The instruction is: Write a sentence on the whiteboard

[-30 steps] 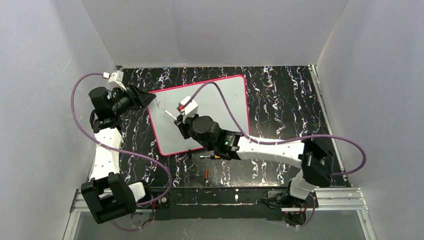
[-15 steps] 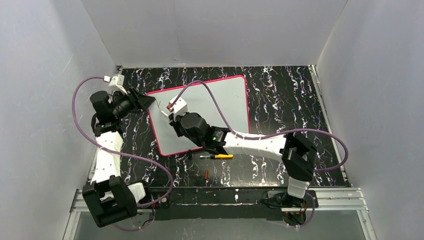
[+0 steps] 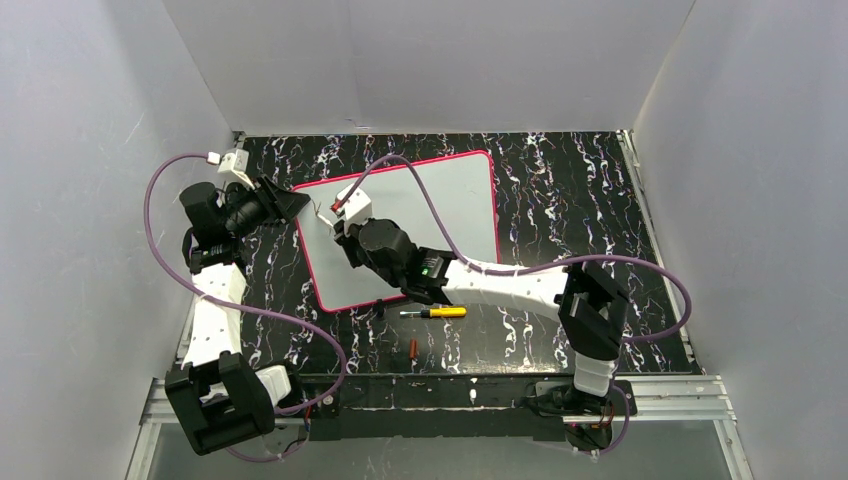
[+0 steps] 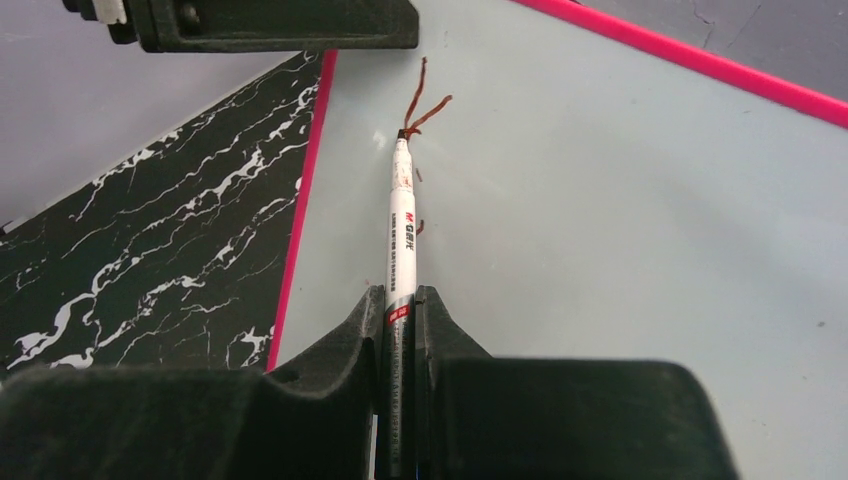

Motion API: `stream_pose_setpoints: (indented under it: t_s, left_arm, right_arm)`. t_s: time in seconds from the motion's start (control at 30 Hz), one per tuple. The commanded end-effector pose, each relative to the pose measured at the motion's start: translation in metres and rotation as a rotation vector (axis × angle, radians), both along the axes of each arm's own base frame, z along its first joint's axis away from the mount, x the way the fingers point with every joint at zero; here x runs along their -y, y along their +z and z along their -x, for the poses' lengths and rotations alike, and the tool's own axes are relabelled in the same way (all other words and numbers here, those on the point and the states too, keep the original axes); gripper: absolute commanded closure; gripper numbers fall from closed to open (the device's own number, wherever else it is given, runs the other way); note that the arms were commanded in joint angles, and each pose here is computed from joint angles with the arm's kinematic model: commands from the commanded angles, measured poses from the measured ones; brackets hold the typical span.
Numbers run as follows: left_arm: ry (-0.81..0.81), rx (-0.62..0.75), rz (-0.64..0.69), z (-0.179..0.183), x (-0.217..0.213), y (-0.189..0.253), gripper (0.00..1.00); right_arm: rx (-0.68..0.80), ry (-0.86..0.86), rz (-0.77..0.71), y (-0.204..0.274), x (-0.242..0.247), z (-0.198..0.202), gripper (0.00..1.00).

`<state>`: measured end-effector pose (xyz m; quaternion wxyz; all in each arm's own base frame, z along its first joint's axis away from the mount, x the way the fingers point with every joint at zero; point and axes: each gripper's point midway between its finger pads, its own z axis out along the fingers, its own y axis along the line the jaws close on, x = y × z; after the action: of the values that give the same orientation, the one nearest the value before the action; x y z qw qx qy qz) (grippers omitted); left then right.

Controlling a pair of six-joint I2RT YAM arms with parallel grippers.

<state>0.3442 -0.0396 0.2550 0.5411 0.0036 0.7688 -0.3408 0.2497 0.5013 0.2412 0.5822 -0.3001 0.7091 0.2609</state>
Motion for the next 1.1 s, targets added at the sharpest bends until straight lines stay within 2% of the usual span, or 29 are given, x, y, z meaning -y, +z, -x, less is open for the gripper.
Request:
stream_pose_setpoints:
  t_s: [0.0, 0.47, 0.83, 1.07]
  left_arm:
    - [-0.064, 0.029, 0.006, 0.013, 0.012, 0.008, 0.62]
    - [-0.062, 0.034, 0.001, 0.013, 0.012, 0.009, 0.62]
    - [-0.059, 0.038, -0.003, 0.013, 0.011, 0.010, 0.62]
    - [-0.057, 0.039, -0.006, 0.012, 0.011, 0.009, 0.62]
  right_arm:
    - [0.032, 0.002, -0.037, 0.018, -0.009, -0.007, 0.99]
    - [-0.022, -0.040, -0.009, -0.008, 0.008, -0.005, 0.99]
    - [-0.075, -0.001, 0.020, -0.030, 0.015, 0.008, 0.99]
    - [-0.070, 0.047, -0.008, -0.020, 0.014, 0.018, 0.99]
